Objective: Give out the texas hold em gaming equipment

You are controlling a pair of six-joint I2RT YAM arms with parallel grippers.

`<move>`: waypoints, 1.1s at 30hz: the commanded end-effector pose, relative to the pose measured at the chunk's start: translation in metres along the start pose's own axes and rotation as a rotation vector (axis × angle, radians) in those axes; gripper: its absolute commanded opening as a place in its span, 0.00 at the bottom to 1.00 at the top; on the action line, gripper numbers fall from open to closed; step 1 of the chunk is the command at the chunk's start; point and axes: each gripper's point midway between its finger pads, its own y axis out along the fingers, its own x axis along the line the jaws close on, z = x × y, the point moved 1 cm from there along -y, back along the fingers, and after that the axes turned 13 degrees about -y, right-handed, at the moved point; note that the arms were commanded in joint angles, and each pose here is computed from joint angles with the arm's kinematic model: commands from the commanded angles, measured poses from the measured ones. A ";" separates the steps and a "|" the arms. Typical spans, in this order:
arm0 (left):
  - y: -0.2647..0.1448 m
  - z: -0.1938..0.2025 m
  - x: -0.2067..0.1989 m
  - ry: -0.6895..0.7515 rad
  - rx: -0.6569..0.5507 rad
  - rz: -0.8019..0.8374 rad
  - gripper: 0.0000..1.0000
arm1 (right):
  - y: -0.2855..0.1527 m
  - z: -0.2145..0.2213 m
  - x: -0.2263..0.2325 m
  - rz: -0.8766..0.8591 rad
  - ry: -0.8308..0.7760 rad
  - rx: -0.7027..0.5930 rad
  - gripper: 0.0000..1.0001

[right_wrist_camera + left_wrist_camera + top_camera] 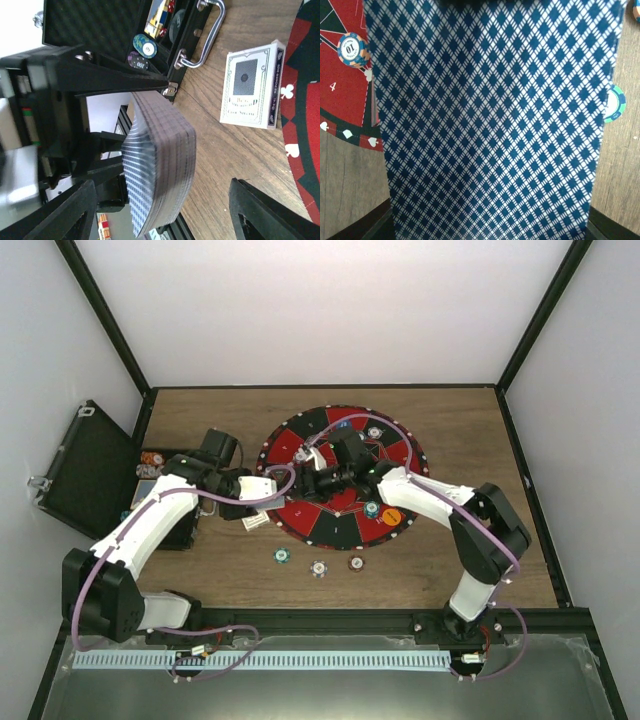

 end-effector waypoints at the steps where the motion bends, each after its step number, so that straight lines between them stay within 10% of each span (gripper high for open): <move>1: -0.014 -0.018 0.003 0.024 -0.056 -0.027 0.04 | 0.015 0.003 0.008 -0.051 0.003 0.029 0.74; 25: -0.016 -0.038 0.005 0.034 -0.107 -0.058 0.04 | 0.027 0.000 0.034 -0.292 0.076 0.021 0.17; 26: -0.016 -0.039 0.005 0.028 -0.113 -0.061 0.12 | 0.028 0.000 0.035 -0.295 0.078 0.022 0.13; 30: -0.018 -0.041 0.006 0.009 -0.129 -0.069 0.97 | 0.027 -0.001 0.037 -0.303 0.077 0.018 0.04; 33: -0.023 -0.045 0.003 -0.007 -0.154 -0.059 1.00 | 0.026 0.000 0.038 -0.309 0.072 0.016 0.03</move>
